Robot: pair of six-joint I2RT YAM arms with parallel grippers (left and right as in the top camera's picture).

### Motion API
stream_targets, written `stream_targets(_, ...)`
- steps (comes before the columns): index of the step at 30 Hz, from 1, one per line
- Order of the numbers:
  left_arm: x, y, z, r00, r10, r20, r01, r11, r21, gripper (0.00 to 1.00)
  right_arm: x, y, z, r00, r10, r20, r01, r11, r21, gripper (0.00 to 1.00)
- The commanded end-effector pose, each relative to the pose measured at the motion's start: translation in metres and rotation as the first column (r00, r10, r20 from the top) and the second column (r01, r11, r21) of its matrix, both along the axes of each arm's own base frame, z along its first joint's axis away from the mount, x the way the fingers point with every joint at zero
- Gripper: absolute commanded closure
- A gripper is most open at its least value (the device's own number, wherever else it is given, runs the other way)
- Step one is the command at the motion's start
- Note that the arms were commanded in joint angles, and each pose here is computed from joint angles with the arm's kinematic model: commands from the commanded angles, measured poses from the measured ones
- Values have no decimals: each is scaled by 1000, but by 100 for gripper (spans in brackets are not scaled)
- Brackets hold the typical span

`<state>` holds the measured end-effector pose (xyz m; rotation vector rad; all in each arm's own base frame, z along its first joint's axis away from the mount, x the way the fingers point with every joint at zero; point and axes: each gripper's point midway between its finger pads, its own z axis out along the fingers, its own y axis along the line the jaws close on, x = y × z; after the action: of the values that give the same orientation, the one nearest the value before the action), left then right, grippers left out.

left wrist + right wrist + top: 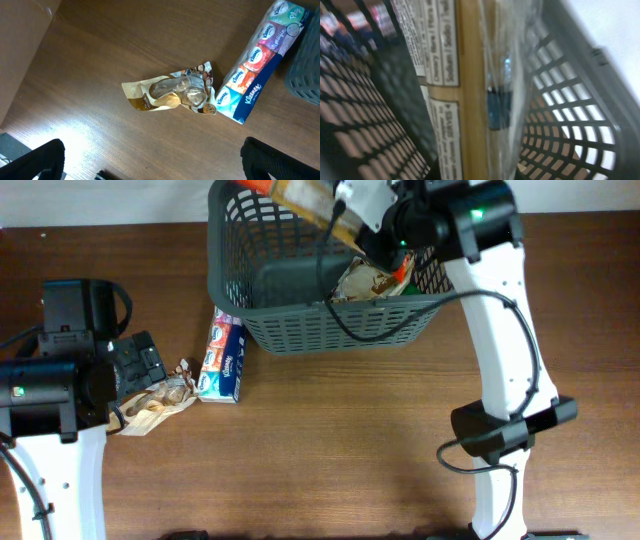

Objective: Pack container
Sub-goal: 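Lift the spaghetti pack with the right gripper over the basket, then lower the spaghetti into the basket, open the right gripper, withdraw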

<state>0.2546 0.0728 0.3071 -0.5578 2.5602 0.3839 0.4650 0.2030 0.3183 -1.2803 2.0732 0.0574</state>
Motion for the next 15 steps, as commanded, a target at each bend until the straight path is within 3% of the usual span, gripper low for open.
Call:
stream_targets(1,0,1,0,1000,0,0,0,1000,-2,1,14,-6,-14,995,89,48,-85,994,-74,96)
stream_targets(15,0,1,0,1000,0,-1,0,1000,-2,1,33,-7,-104,977,209,-29,-211,960,-186,96)
